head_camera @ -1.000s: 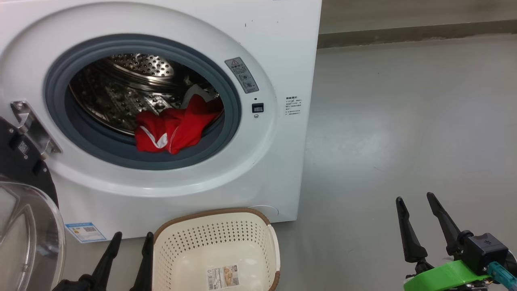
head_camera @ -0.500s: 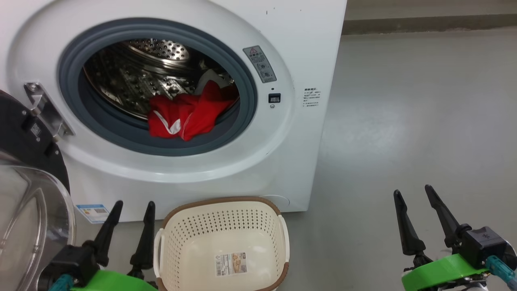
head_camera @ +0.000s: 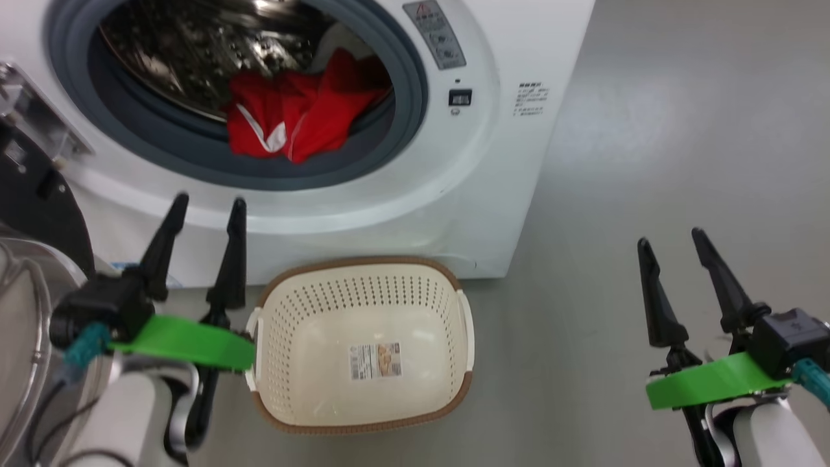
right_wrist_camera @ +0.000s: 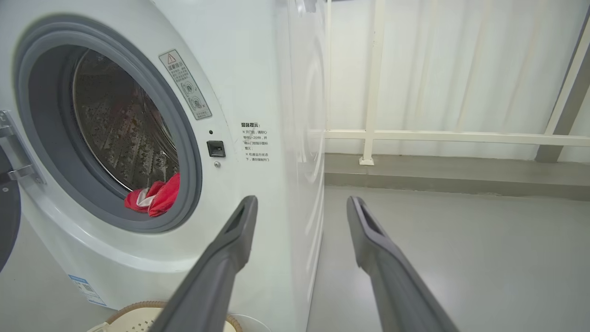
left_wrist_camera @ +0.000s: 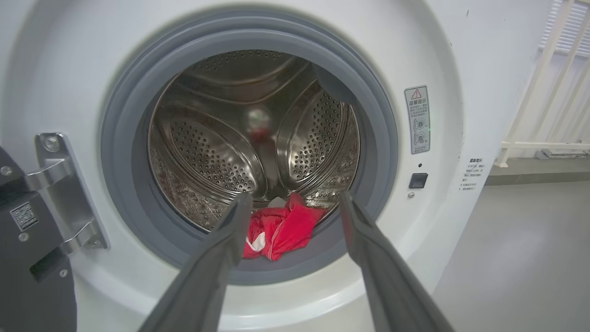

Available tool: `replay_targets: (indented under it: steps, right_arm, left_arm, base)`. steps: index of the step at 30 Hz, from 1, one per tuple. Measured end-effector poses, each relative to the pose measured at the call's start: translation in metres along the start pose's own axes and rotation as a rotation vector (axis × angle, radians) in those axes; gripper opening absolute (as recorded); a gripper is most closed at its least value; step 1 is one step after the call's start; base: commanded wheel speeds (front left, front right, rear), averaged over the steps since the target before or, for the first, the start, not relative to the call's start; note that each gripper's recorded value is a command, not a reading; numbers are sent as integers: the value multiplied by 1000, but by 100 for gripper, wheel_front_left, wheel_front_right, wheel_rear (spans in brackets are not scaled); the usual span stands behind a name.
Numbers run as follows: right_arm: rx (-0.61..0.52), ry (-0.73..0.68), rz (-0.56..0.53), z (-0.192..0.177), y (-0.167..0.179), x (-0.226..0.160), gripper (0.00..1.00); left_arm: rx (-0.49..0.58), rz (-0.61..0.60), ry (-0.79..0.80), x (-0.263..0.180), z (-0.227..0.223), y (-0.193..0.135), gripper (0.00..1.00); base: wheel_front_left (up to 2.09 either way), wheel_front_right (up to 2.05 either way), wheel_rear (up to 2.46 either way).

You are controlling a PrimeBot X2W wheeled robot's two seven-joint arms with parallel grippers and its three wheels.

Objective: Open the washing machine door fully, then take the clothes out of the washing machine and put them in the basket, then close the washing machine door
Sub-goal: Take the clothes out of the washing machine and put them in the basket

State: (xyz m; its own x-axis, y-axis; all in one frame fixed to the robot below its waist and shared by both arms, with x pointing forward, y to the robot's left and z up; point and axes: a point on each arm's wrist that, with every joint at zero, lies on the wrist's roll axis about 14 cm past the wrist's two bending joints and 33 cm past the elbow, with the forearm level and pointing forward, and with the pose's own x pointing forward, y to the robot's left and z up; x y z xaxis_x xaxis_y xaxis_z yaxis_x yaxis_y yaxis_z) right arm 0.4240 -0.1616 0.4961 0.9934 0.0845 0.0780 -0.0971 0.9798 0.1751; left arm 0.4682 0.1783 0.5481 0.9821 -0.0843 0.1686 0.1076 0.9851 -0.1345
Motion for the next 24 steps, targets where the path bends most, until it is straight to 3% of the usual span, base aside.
replay_targets:
  steps: [9,16,24]
  right_arm:
    - [9,8,2,-15,-3,34,100]
    - [33,77,-19,-45,-12,38,100]
    - [28,100,-48,-60,-26,46,100]
  left_arm:
    - [31,-24,24,54,-20,5,100]
    - [27,-25,81,94,-52,10,100]
    - [96,-59,134,134,-80,5,100]
  base:
    - [0,0,0]
    - [0,0,0]
    - [0,0,0]
